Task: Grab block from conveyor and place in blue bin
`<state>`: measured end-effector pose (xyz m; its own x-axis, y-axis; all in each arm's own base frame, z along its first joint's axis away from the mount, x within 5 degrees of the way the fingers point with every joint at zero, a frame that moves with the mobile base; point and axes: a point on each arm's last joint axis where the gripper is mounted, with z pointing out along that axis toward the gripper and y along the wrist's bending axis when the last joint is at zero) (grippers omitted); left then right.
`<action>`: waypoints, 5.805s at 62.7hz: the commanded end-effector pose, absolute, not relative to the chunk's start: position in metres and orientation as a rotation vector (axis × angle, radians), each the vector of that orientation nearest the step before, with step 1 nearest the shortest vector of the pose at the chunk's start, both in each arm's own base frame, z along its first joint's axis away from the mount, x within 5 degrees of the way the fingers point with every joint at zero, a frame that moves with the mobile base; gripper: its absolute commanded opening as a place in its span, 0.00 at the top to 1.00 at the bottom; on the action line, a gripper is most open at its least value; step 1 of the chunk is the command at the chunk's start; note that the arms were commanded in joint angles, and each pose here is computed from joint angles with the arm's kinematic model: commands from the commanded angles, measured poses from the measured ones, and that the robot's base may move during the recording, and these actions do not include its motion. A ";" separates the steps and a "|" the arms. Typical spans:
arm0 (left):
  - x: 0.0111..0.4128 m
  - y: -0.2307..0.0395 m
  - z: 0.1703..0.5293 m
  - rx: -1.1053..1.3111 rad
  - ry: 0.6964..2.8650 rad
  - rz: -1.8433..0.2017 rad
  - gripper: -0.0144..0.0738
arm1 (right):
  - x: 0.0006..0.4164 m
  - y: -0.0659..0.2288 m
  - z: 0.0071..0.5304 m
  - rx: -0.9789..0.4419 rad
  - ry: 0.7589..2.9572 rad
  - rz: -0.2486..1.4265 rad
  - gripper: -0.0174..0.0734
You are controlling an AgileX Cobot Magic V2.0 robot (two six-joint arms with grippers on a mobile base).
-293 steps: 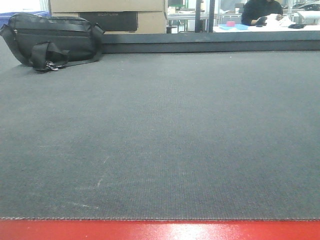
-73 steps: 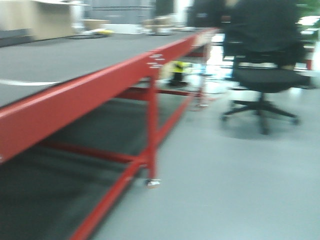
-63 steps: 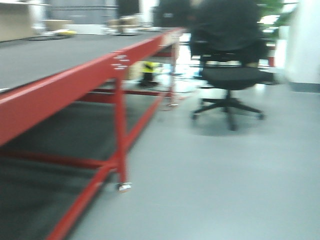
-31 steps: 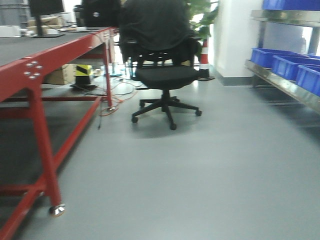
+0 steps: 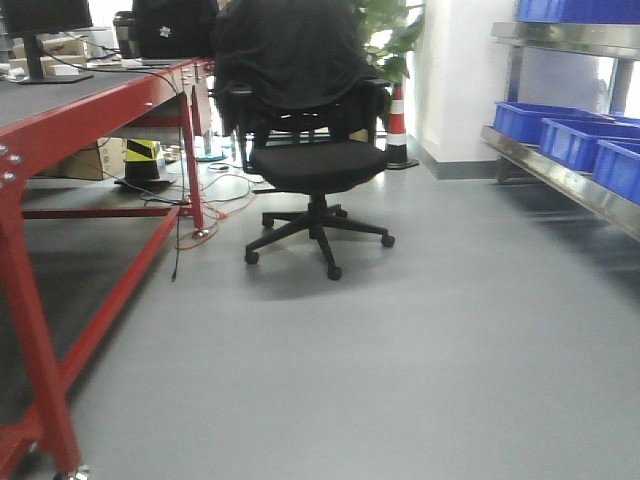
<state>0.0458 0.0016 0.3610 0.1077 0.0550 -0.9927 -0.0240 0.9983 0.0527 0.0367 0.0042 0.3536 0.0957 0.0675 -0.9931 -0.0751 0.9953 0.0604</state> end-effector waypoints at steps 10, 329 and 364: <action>0.045 0.001 0.363 0.030 1.443 0.058 0.96 | 0.036 0.004 0.357 -0.008 1.439 0.093 0.98; 0.045 0.001 0.363 0.030 1.443 0.058 0.96 | 0.036 0.004 0.357 -0.008 1.439 0.093 0.98; 0.044 0.001 0.367 0.028 1.396 0.050 0.96 | 0.035 0.003 0.365 -0.002 1.351 0.091 0.98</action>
